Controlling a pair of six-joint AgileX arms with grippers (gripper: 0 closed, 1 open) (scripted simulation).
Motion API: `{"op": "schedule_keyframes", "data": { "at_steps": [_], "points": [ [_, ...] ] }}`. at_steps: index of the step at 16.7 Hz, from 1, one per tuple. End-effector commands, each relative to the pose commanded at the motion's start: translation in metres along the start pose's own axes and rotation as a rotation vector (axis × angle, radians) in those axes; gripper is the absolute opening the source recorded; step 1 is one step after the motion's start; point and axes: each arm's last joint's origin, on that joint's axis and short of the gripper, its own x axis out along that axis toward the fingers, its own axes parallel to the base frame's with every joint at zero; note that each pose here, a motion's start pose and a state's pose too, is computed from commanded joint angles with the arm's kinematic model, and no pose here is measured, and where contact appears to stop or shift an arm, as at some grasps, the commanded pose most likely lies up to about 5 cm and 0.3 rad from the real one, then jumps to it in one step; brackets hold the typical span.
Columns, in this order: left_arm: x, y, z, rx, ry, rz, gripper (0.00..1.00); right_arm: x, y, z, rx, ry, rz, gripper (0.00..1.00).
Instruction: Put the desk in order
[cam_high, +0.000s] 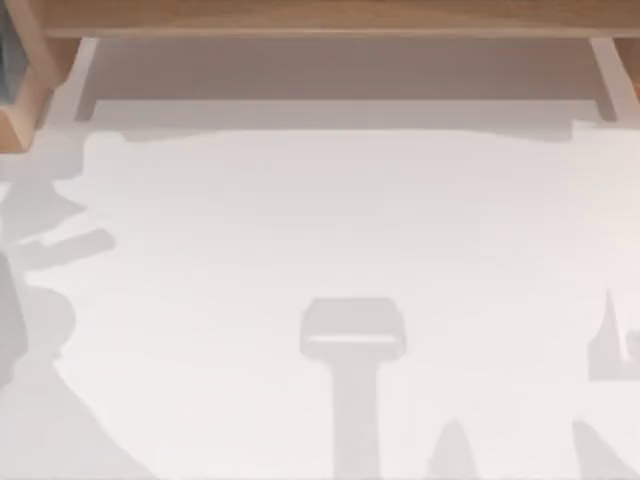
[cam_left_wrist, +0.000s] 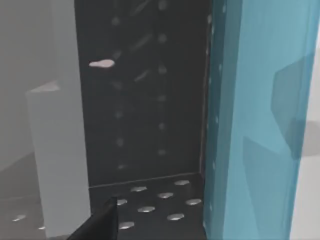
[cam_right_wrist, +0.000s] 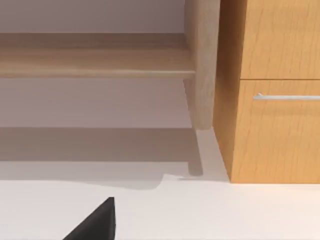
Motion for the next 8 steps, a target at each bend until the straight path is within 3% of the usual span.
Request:
{"op": "schedule_keyframes", "data": {
  "at_steps": [8],
  "points": [
    [-0.033, -0.010, 0.001, 0.003, 0.000, 0.002, 1.00, 0.000, 0.000, 0.000, 0.000, 0.000, 0.000, 1.00]
  ]
}}
